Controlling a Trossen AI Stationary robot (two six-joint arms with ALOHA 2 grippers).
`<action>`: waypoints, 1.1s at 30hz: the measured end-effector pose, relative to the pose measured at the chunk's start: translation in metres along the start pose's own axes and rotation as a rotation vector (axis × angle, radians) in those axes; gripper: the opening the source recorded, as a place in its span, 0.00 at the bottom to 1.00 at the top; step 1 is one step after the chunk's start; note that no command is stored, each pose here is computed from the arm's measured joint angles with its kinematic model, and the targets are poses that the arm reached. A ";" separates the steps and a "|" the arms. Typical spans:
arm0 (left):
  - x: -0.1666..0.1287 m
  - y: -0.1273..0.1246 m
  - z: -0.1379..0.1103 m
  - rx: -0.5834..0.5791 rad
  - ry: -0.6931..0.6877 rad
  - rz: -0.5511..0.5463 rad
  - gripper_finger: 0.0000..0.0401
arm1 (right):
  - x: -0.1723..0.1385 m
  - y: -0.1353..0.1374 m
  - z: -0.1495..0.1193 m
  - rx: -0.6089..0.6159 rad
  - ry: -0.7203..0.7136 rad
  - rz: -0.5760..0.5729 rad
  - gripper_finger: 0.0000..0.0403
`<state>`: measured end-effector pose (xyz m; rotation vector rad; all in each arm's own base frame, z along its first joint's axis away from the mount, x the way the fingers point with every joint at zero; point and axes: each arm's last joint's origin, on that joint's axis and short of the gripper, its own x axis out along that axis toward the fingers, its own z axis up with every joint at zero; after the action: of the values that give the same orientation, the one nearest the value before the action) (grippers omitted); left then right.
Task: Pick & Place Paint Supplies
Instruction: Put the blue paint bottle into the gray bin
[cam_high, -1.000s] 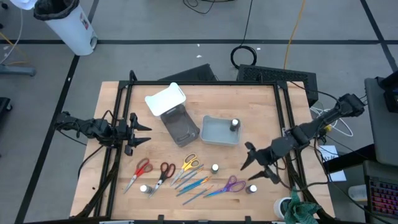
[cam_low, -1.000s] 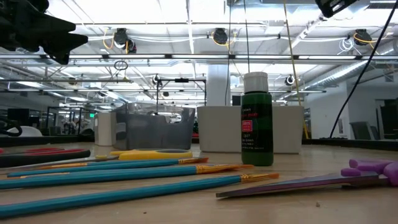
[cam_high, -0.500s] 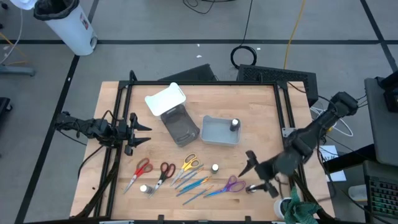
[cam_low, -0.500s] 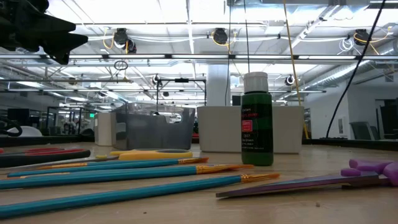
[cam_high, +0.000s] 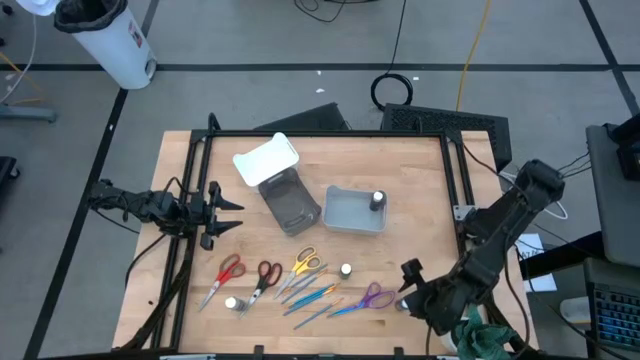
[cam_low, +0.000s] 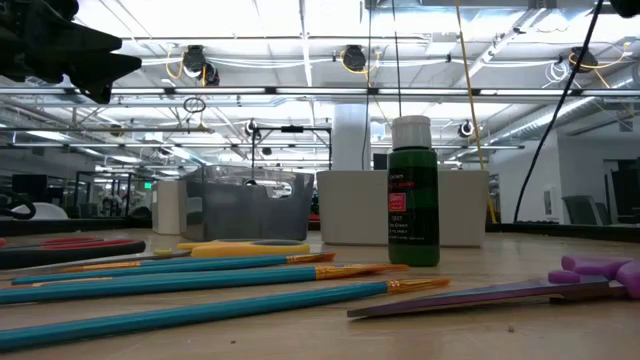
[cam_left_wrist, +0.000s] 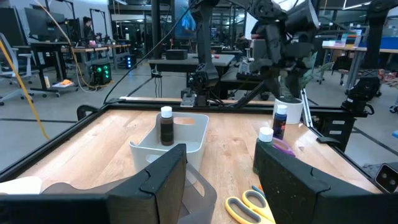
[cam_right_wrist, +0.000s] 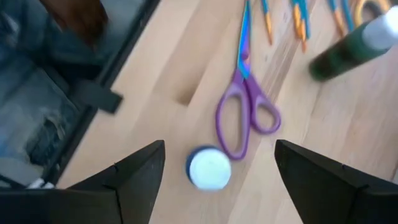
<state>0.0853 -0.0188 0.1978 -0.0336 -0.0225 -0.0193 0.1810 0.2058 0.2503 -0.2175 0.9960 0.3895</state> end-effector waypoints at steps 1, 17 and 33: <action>0.000 0.000 0.000 0.000 0.000 0.000 0.50 | 0.002 0.001 -0.001 -0.006 0.013 -0.004 0.72; 0.000 0.000 0.000 0.000 0.000 0.000 0.50 | 0.011 0.013 -0.007 -0.143 0.063 0.023 0.66; 0.000 0.000 0.000 0.000 0.000 0.000 0.50 | 0.029 0.007 -0.030 -0.258 0.135 0.003 0.64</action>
<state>0.0853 -0.0188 0.1978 -0.0337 -0.0227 -0.0190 0.1689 0.2079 0.2103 -0.4806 1.0771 0.5115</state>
